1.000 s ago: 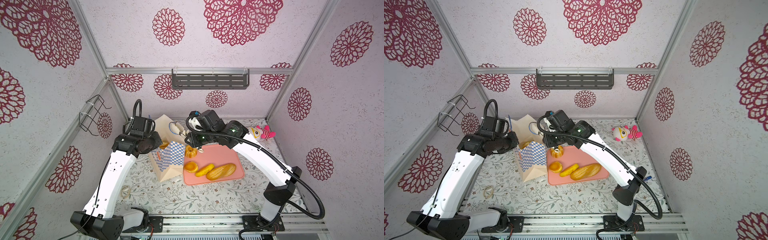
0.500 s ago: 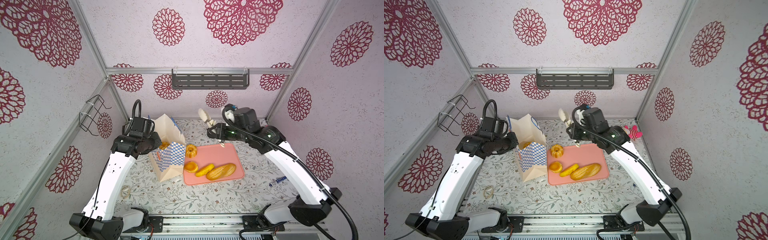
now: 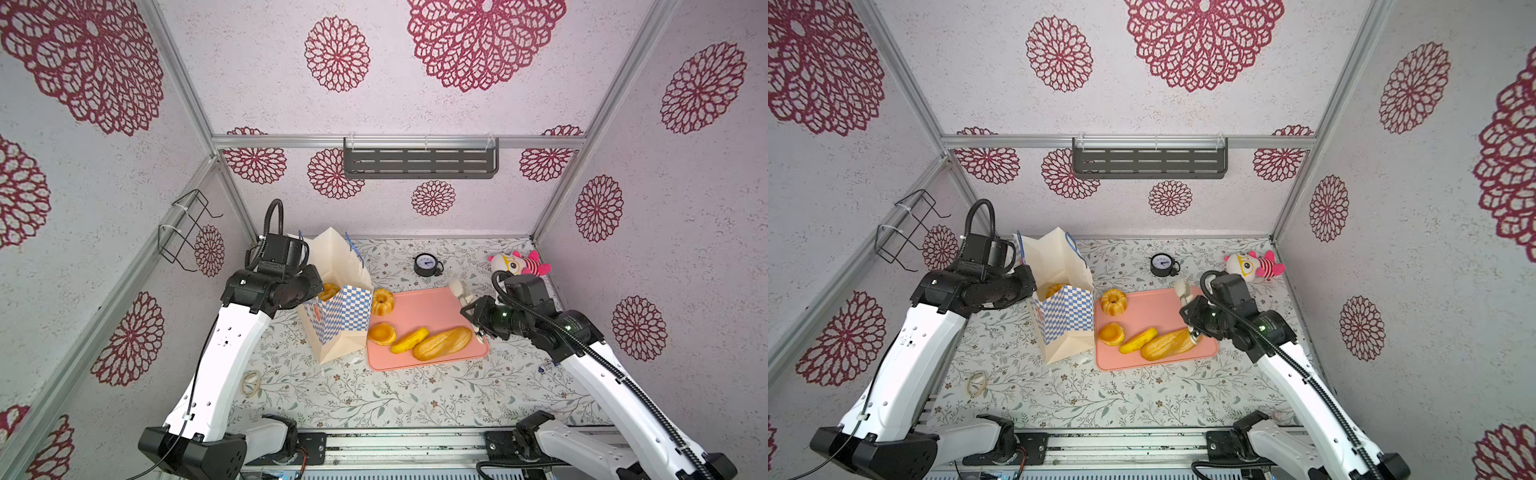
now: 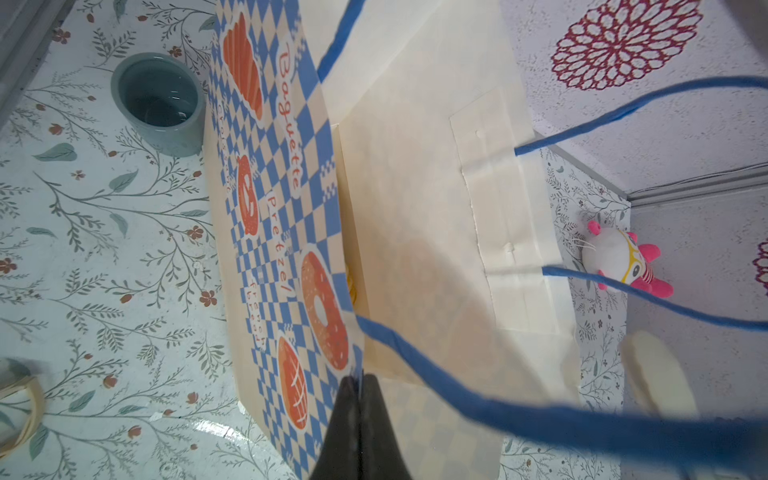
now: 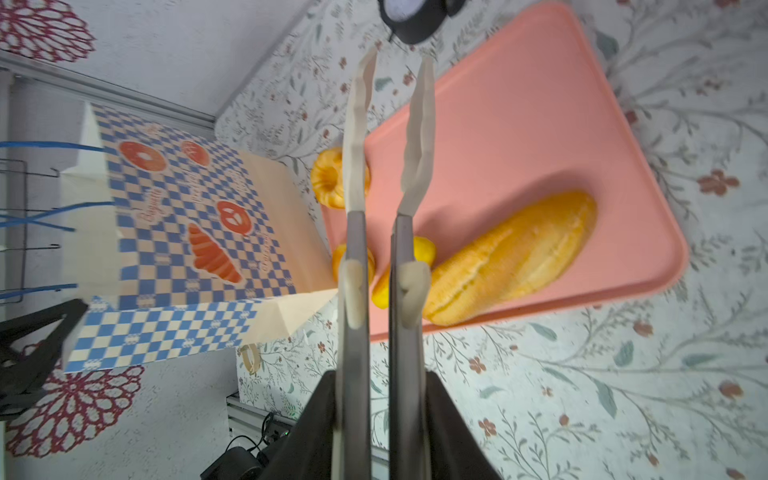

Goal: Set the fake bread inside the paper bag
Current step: 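Lower the tongs toward the near end of the long baguette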

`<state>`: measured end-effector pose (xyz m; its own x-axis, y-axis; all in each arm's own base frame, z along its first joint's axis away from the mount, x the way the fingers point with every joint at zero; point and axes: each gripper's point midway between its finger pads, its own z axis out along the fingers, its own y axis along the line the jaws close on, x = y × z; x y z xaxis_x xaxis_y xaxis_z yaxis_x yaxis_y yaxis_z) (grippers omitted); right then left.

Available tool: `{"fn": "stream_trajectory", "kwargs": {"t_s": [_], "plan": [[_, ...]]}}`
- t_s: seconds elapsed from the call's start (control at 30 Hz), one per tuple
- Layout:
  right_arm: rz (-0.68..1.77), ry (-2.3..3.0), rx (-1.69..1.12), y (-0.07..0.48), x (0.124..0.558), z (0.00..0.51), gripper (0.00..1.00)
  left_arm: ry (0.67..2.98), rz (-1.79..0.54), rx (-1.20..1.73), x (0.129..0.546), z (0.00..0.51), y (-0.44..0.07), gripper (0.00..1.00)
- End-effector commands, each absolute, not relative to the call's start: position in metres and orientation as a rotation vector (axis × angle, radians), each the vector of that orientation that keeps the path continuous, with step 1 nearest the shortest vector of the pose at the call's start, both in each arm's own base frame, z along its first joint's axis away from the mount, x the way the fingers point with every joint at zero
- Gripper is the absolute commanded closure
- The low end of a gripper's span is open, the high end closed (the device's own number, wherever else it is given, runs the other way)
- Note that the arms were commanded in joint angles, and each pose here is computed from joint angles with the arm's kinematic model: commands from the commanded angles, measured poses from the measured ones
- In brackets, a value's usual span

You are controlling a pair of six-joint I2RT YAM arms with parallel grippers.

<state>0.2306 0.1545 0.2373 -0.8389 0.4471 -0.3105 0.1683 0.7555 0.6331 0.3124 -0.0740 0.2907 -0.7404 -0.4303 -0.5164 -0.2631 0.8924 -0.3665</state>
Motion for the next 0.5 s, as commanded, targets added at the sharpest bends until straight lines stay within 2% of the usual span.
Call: {"fn": "stream_trajectory", "kwargs": {"t_s": [0.0, 0.23, 0.47], "plan": [[0.909, 2.498, 0.557, 0.149, 0.213, 0.238, 0.67, 2.39, -0.378, -0.471, 0.315, 0.305, -0.073, 1.0], [0.907, 2.617, 0.641, 0.142, 0.183, 0.201, 0.67, 2.402, -0.371, -0.46, 0.311, 0.303, -0.073, 1.0], [0.906, 2.661, 0.66, 0.141, 0.173, 0.192, 0.65, 2.405, -0.377, -0.464, 0.31, 0.3, -0.073, 1.0]]}}
